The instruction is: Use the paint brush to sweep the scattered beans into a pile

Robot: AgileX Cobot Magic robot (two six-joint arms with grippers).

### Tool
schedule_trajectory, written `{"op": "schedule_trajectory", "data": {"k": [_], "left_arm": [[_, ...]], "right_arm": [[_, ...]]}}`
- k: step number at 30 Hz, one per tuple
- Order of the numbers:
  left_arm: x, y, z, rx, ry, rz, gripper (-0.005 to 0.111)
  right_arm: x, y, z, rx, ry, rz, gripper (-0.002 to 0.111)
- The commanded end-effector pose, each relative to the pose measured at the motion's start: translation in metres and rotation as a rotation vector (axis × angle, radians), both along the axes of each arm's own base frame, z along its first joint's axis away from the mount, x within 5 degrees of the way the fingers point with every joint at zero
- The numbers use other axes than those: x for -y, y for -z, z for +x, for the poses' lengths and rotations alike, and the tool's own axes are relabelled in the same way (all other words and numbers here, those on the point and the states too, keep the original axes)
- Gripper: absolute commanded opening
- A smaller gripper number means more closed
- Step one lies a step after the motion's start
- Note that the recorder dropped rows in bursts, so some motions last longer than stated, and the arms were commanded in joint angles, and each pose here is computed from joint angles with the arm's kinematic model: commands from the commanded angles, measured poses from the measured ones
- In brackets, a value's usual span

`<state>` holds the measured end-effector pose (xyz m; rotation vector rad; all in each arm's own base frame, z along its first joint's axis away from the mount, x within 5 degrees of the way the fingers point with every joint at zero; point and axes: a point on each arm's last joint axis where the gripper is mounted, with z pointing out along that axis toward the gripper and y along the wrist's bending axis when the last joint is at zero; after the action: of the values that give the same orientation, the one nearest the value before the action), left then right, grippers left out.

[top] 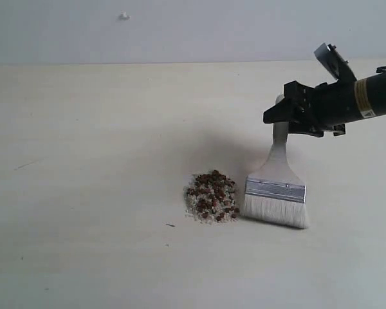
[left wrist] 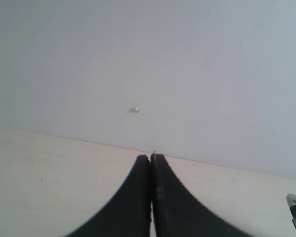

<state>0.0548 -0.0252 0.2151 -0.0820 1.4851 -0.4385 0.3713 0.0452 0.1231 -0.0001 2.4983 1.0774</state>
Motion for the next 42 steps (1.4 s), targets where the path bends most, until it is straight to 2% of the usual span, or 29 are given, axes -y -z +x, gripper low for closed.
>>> {"op": "schedule_trajectory", "data": {"k": [1, 4, 8, 10, 11, 12, 13, 14, 17, 18, 19, 20, 26, 29, 34, 42], "left_arm": [[0.001, 0.001, -0.001, 0.004, 0.008, 0.004, 0.0], [0.001, 0.001, -0.001, 0.004, 0.008, 0.004, 0.0], [0.001, 0.001, -0.001, 0.004, 0.008, 0.004, 0.0], [0.001, 0.001, -0.001, 0.004, 0.008, 0.004, 0.0], [0.001, 0.001, -0.001, 0.004, 0.008, 0.004, 0.0], [0.001, 0.001, -0.001, 0.004, 0.008, 0.004, 0.0], [0.001, 0.001, -0.001, 0.004, 0.008, 0.004, 0.0], [0.001, 0.001, -0.001, 0.004, 0.008, 0.004, 0.0], [0.001, 0.001, -0.001, 0.004, 0.008, 0.004, 0.0], [0.001, 0.001, -0.001, 0.004, 0.008, 0.004, 0.0], [0.001, 0.001, -0.001, 0.004, 0.008, 0.004, 0.0], [0.001, 0.001, -0.001, 0.004, 0.008, 0.004, 0.0], [0.001, 0.001, -0.001, 0.004, 0.008, 0.004, 0.0], [0.001, 0.001, -0.001, 0.004, 0.008, 0.004, 0.0], [0.001, 0.001, -0.001, 0.004, 0.008, 0.004, 0.0], [0.001, 0.001, -0.001, 0.004, 0.008, 0.004, 0.0]], "right_arm": [[0.005, -0.03, 0.003, 0.093, 0.04, -0.033, 0.049], [0.006, -0.052, 0.001, 0.158, 0.055, -0.049, 0.049], [0.008, -0.101, -0.007, 0.301, 0.091, -0.085, 0.048], [0.009, -0.129, -0.015, 0.374, 0.105, -0.087, 0.039], [0.01, -0.145, -0.022, 0.413, 0.13, -0.092, 0.025], [0.012, -0.16, -0.033, 0.46, 0.167, -0.117, 0.006], [0.014, -0.166, -0.04, 0.484, 0.197, -0.141, 0.0], [0.019, -0.171, -0.058, 0.526, 0.242, -0.202, 0.0], [0.022, -0.169, -0.11, 0.661, 0.274, -0.29, 0.0], [0.024, -0.164, -0.142, 0.744, 0.34, -0.28, 0.0], [0.025, -0.162, -0.154, 0.779, 0.377, -0.272, 0.0], [0.028, -0.155, -0.186, 0.857, 0.486, -0.221, 0.0], [0.036, -0.131, -0.26, 1.051, 0.665, -0.187, 0.0], [0.036, -0.122, -0.282, 1.112, 0.682, -0.187, 0.0], [0.041, -0.1, -0.299, 1.047, 0.736, -0.252, 0.0], [0.045, -0.093, -0.306, 0.958, 0.825, -0.175, 0.0]]}}
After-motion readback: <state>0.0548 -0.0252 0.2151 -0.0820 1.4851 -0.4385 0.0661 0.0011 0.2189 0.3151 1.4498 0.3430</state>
